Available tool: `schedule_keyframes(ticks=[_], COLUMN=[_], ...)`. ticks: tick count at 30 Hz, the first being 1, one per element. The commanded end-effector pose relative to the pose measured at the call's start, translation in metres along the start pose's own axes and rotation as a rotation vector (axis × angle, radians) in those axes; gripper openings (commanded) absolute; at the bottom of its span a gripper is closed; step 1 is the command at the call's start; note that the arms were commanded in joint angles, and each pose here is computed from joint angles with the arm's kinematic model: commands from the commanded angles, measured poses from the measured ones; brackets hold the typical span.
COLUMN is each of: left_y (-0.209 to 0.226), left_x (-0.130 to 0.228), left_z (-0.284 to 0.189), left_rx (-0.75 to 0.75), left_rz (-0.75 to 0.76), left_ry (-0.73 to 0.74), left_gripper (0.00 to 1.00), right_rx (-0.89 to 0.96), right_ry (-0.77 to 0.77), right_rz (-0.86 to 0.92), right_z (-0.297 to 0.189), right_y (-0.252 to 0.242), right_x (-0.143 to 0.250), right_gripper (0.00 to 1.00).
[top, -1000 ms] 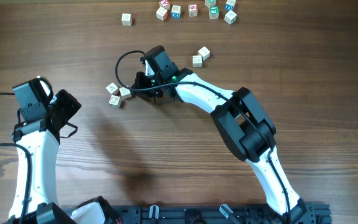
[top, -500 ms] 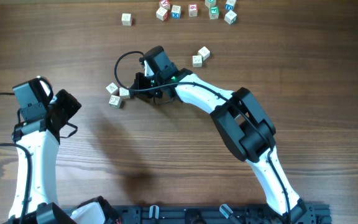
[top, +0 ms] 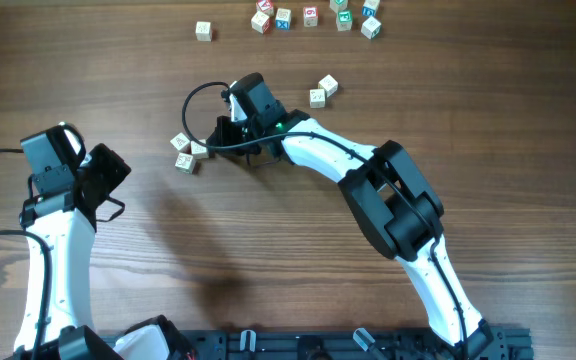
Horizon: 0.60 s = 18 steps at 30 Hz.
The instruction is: Form a circle
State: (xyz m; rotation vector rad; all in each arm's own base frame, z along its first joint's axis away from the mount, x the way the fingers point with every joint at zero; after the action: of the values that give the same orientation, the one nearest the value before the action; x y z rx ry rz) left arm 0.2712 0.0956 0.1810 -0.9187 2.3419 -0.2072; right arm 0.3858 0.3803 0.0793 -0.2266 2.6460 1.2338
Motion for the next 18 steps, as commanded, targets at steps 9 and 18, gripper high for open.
schedule_keyframes(ticks=[9, 18], left_y=[0.0017, 0.0017], left_x=[0.0004, 0.0003], left_z=[0.0013, 0.0013], left_rx=[0.002, 0.002], left_rz=[-0.008, -0.008], left_ry=[0.007, 0.007], left_gripper=[0.06, 0.06], right_rx=[0.029, 0.003], right_ry=[-0.006, -0.005], right_rz=[-0.055, -0.092], right_z=[0.0076, 0.0077], right_y=[-0.0126, -0.0095], right_x=[0.0017, 0.0008], right_gripper=[0.04, 0.04])
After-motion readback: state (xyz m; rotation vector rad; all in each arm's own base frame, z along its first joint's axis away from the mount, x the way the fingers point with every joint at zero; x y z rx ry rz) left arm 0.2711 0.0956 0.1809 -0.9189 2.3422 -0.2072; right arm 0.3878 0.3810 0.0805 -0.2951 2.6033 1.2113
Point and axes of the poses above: each gripper's point midway between its finger pads, its own z axis out along the fingers, its own y axis along the line the jaws close on, x = y × z, the point moved 9 cm from there along -z, back along the fingers
